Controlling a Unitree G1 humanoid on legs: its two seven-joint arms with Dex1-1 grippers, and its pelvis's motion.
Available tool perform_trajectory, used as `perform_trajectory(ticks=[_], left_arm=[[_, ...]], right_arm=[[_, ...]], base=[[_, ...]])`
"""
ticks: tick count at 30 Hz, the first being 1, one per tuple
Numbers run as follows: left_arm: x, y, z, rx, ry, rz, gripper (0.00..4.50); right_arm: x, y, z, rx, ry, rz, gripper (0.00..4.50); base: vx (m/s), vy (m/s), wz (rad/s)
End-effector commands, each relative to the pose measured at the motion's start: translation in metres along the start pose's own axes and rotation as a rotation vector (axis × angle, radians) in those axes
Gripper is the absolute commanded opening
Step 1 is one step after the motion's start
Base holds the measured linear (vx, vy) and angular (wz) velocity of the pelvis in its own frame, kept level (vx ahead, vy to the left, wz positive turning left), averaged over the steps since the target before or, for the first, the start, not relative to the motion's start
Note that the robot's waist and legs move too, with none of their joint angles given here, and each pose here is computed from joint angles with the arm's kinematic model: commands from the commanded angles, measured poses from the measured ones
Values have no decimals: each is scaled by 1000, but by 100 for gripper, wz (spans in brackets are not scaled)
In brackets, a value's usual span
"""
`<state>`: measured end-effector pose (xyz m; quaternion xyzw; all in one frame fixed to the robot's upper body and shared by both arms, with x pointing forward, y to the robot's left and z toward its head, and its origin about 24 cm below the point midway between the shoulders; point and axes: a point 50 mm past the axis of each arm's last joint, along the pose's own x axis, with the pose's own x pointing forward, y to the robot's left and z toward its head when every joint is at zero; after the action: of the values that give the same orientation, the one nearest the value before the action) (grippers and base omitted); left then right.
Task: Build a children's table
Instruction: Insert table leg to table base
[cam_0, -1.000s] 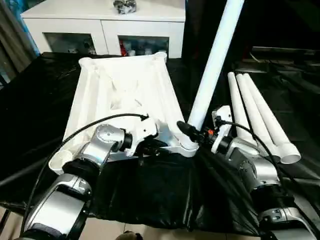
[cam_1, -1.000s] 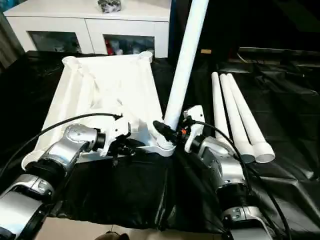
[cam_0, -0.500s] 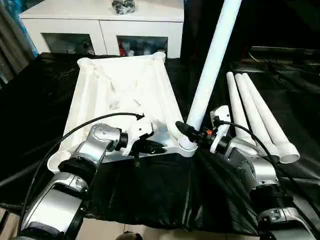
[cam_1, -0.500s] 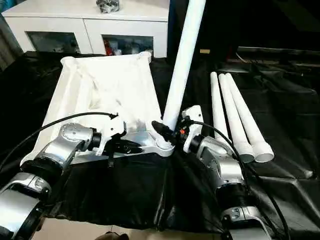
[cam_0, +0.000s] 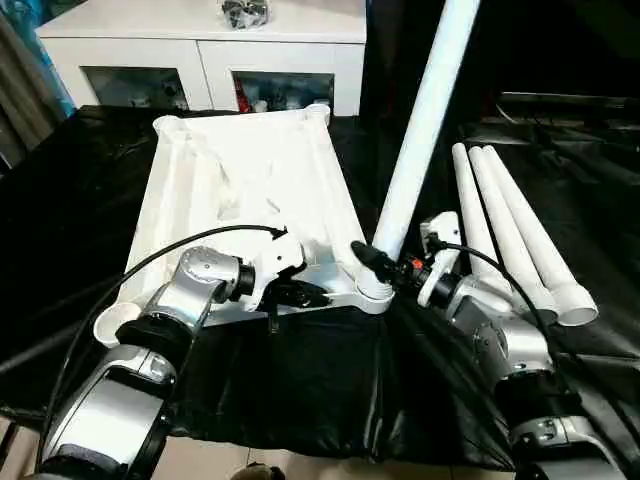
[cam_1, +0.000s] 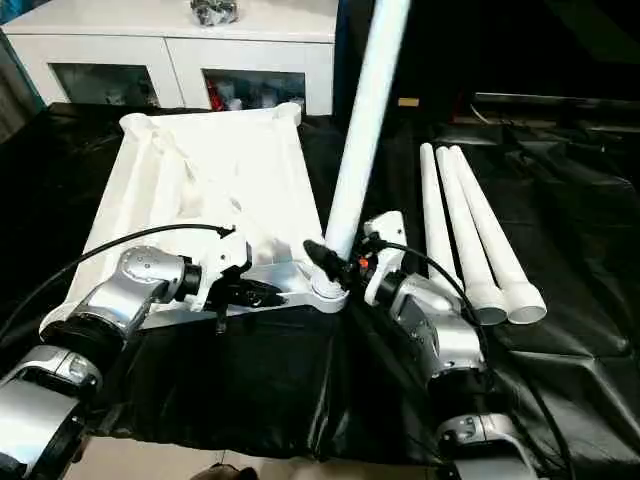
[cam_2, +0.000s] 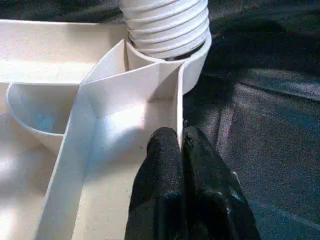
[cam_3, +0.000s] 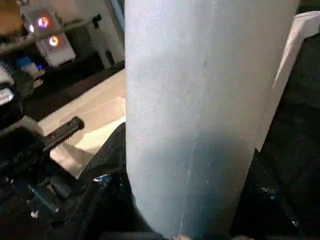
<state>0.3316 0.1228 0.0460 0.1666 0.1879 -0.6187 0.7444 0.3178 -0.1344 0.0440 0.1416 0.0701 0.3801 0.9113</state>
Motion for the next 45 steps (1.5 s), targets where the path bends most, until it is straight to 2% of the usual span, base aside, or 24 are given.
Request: perform_trajectory(ticks=[1, 2, 5, 13, 17, 22, 25, 27, 39, 43, 45], left_arm=[[0, -2, -6, -34, -4, 5, 0], [0, -1, -5, -36, -5, 13, 0], [-1, 0, -5, -36, -3, 20, 0], [-1, 1, -5, -27, 12, 27, 0], [-1, 1, -4, -19, 18, 19, 0], [0, 1, -4, 0, 35, 5, 0], [0, 1, -4, 3, 39, 4, 0], [-1, 2, -3, 9, 48, 0, 0], [2, -2, 0, 81, 84, -84, 0], [4, -4, 2, 94, 78, -106, 0], [4, -4, 2, 90, 78, -105, 0]], right_arm=[[-14, -10, -20, 47, 70, -89, 191], [-24, -9, -25, 53, 64, -101, 191], [-33, -7, -28, 39, 59, -106, 191], [-43, -1, -20, -42, 79, -81, 191], [-37, 4, -16, -103, 144, -37, 191], [-20, 7, -12, -198, 271, 34, 191], [-17, 8, -12, -209, 297, 50, 191], [-12, 9, -15, -234, 368, 98, 191], [-12, 8, -28, -246, 448, 217, 191], [-13, 8, -27, -222, 420, 223, 191], [-12, 4, -23, -185, 367, 182, 191]], base=[[0, 0, 0], [0, 0, 0], [0, 0, 0], [0, 0, 0], [0, 0, 0], [0, 0, 0], [0, 0, 0], [0, 0, 0], [0, 0, 0], [0, 0, 0], [0, 0, 0]])
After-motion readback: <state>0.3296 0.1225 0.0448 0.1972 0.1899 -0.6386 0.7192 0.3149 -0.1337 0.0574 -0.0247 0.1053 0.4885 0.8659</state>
